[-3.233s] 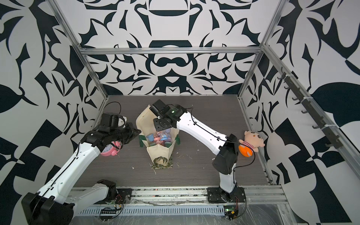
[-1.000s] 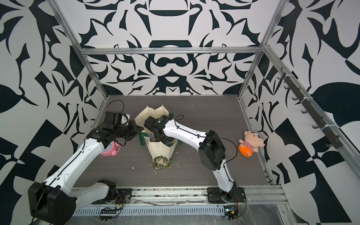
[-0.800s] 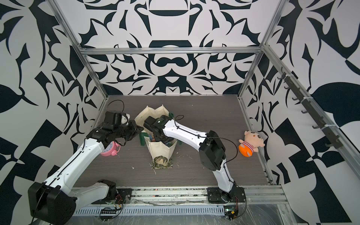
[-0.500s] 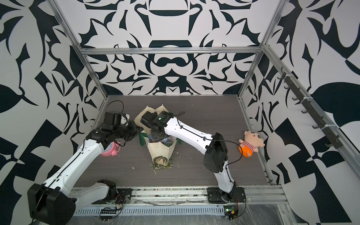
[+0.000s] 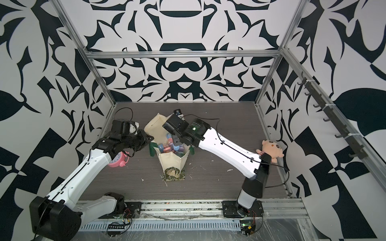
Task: Put the hourglass into the canvas bag
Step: Place the hourglass in the canvas bag, then reset both arms
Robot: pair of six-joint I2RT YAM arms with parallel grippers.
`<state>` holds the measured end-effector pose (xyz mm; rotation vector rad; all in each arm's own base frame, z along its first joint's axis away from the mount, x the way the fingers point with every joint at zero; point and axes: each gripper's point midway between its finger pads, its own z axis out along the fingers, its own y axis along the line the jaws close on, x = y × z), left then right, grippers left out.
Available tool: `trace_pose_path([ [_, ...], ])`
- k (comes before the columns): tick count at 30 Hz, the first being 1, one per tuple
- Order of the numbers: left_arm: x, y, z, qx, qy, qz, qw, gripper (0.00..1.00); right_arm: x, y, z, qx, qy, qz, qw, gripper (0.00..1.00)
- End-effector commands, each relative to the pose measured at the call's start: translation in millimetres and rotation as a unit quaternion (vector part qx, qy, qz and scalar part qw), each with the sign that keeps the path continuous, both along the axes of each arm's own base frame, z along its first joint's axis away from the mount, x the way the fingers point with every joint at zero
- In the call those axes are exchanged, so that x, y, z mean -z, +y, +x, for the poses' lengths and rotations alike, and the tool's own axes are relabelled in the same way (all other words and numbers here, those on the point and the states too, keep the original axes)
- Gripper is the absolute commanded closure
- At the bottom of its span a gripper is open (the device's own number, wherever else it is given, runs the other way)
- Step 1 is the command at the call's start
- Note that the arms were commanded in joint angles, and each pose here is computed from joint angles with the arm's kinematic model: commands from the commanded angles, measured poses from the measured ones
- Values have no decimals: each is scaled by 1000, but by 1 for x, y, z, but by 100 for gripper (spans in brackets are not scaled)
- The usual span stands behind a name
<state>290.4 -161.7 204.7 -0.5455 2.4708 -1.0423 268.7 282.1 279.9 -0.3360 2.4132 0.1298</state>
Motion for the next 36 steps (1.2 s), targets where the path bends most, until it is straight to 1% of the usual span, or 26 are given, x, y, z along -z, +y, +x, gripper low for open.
trace_pose_path([
  [1,-12,0,-4,9,-13,0,1000,74,-30,-30,6,59,-74,69,993,34],
  [3,-18,3,-5,3,-25,2,1000,65,-31,-49,5,80,-94,94,988,31],
  [5,-22,6,-6,-2,-33,6,999,60,-28,-71,7,107,-107,106,983,32],
  [6,-24,7,-6,-4,-35,8,999,59,-28,-84,8,125,-122,103,979,32],
  [8,-29,9,-6,-3,-40,14,999,56,-15,-109,5,162,-150,97,970,38],
  [10,-36,12,-6,-4,-53,25,998,51,-6,-128,0,170,-168,98,966,32],
  [11,-40,15,-6,-8,-62,32,998,47,0,-140,-1,183,-169,102,963,31],
  [13,-51,24,-6,-18,-83,52,995,40,14,-165,-2,220,-154,91,959,30],
  [16,-68,40,-8,-38,-116,91,988,32,42,-202,-1,274,-112,44,954,30],
  [19,-83,62,-10,-71,-148,140,976,25,67,-225,4,299,-88,12,950,29],
  [21,-86,88,-11,-116,-153,192,962,18,77,-238,7,315,-87,-6,945,29],
  [22,-85,100,-11,-140,-151,217,954,16,80,-244,9,322,-92,-15,942,29],
  [23,-82,116,-12,-167,-148,247,943,16,83,-250,11,326,-100,-29,939,29],
  [24,-77,129,-13,-192,-147,274,931,11,85,-257,13,333,-109,-44,936,28],
  [25,-70,140,-13,-213,-148,296,919,1,87,-262,15,337,-118,-55,932,27],
  [27,-51,162,-14,-256,-146,340,893,0,96,-276,19,351,-129,-81,924,27],
  [28,-42,170,-13,-269,-146,358,882,0,100,-284,20,361,-132,-92,919,26],
  [32,-2,193,-2,-294,-146,440,836,0,132,-326,24,417,-134,-131,889,26],
  [34,12,199,7,-291,-148,473,819,0,143,-343,26,438,-132,-139,878,27],
  [36,26,208,19,-297,-134,497,805,0,142,-361,25,461,-151,-160,859,26],
])
